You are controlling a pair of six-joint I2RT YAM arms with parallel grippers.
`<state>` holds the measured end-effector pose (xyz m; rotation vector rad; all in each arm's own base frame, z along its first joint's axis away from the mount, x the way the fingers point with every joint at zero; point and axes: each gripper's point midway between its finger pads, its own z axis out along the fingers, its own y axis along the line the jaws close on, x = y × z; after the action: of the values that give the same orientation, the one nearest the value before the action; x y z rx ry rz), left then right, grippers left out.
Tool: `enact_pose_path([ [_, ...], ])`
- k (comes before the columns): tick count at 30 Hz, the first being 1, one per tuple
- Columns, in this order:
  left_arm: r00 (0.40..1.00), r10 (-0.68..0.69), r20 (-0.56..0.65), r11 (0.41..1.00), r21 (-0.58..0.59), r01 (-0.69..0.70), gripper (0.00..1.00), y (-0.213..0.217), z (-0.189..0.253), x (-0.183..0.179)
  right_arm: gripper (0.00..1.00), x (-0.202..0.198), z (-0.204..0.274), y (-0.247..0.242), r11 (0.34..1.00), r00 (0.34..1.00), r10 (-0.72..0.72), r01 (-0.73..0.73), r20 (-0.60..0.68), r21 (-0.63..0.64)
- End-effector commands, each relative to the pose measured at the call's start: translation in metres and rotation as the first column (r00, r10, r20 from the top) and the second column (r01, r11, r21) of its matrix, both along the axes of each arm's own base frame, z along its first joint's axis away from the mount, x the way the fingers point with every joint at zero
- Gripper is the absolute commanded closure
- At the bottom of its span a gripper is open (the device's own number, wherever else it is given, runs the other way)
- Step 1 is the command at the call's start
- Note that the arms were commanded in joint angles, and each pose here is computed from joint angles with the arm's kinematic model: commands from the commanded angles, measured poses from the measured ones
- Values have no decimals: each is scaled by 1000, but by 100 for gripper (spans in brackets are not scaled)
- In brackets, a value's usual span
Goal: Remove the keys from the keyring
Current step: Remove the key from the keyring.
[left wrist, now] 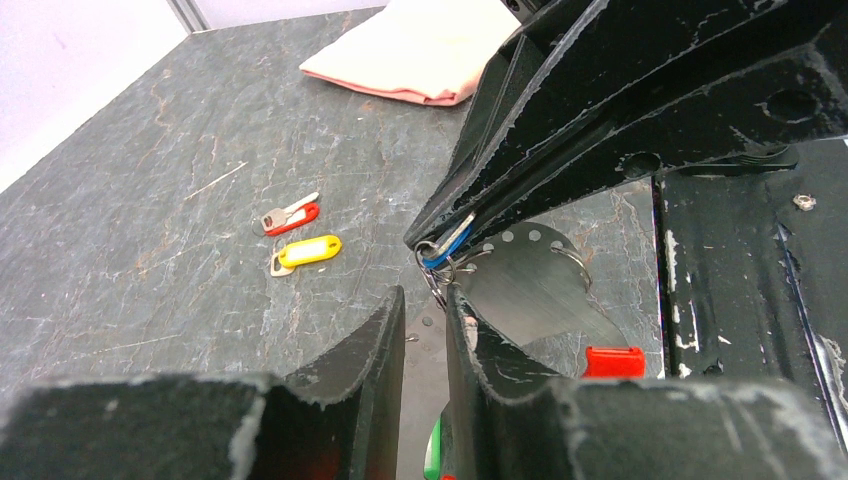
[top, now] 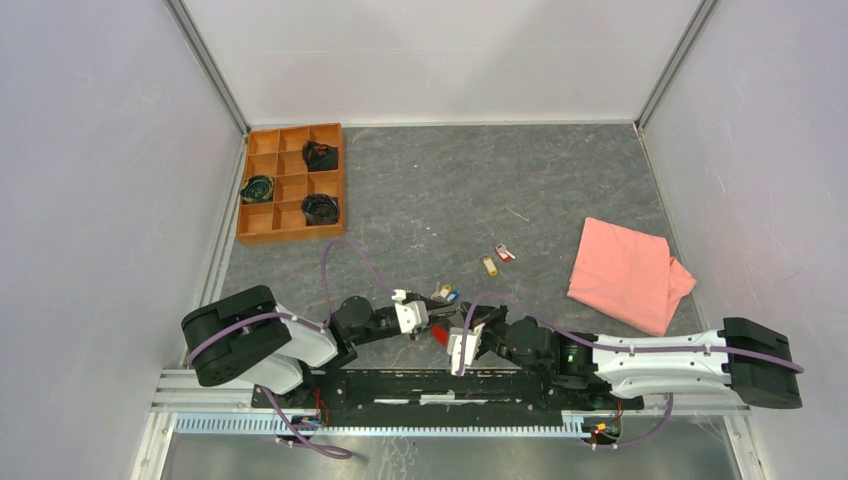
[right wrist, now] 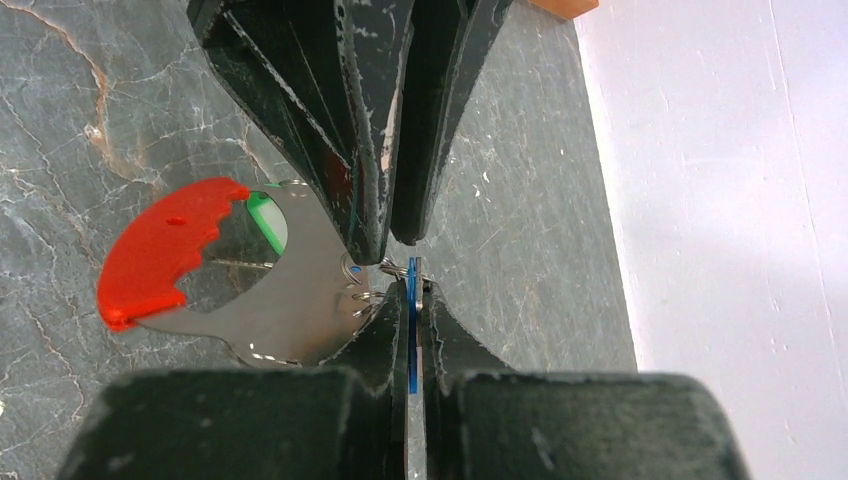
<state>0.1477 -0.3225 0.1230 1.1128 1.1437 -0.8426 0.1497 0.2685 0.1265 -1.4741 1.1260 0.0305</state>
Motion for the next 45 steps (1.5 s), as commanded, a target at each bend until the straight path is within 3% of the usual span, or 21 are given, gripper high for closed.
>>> enact_pose_path([
  [1,999,-17,28,999,-38,18,73,-8,14,2,100,2,35,14,995,1000,-5,2,28,98],
  [16,1000,-19,-13,999,-28,19,69,-11,9,2,100,2,34,12,996,999,-16,12,33,92],
  [19,1000,-16,-19,1000,-16,16,74,-13,5,3,100,1,36,13,995,999,-14,11,33,96],
  [27,1000,25,-14,1000,3,-25,98,-12,1,12,100,3,33,6,996,999,-35,31,38,87],
  [45,998,49,38,998,-35,-48,98,1,13,10,100,8,-2,-25,992,992,-125,125,4,34],
])
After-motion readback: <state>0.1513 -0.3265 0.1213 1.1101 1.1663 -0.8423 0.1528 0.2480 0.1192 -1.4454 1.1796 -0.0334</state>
